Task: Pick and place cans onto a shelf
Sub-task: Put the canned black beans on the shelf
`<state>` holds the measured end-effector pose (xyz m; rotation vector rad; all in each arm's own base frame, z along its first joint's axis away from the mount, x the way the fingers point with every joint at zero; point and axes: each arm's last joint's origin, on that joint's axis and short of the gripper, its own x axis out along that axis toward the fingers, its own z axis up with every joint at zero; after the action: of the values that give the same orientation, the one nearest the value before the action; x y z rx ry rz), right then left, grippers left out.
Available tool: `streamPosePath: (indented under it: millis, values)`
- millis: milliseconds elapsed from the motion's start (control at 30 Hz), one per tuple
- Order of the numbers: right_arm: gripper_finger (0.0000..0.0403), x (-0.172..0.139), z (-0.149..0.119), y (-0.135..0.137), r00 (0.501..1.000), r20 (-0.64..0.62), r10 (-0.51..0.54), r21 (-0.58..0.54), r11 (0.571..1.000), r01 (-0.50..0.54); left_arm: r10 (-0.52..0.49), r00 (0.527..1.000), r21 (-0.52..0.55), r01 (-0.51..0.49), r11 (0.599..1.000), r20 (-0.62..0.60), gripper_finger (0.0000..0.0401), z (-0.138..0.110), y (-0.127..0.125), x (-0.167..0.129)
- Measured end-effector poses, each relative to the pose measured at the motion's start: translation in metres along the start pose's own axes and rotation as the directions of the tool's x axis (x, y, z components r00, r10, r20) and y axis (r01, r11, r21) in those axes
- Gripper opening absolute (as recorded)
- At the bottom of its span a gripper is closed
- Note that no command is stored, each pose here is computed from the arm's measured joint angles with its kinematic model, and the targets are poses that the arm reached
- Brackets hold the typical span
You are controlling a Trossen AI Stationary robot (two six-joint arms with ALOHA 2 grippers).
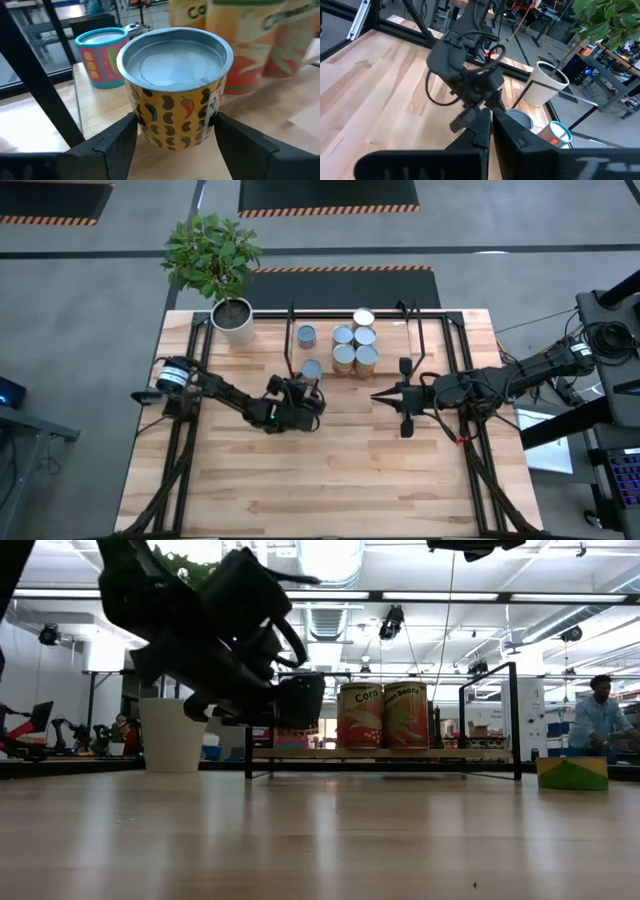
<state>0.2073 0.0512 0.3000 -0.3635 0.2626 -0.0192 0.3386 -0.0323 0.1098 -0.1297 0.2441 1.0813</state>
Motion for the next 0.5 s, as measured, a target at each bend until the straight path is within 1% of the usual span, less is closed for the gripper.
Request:
streamPosePath:
  millis: [333, 500]
  values:
    - [0.0009, 0.0, -0.001, 0.0, 1.0, -0.007, 0.003, -0.002, 1.0, -0.003, 0.047, 0.999, -0.015, -0.047, 0.999, -0.003, 0.0238, 0.004, 0.007, 0.015]
    - [0.0009, 0.0, -0.001, 0.0, 1.0, -0.006, 0.003, -0.002, 1.0, -0.003, 0.065, 0.998, -0.02, -0.065, 0.998, -0.004, 0.0247, 0.005, 0.01, 0.021]
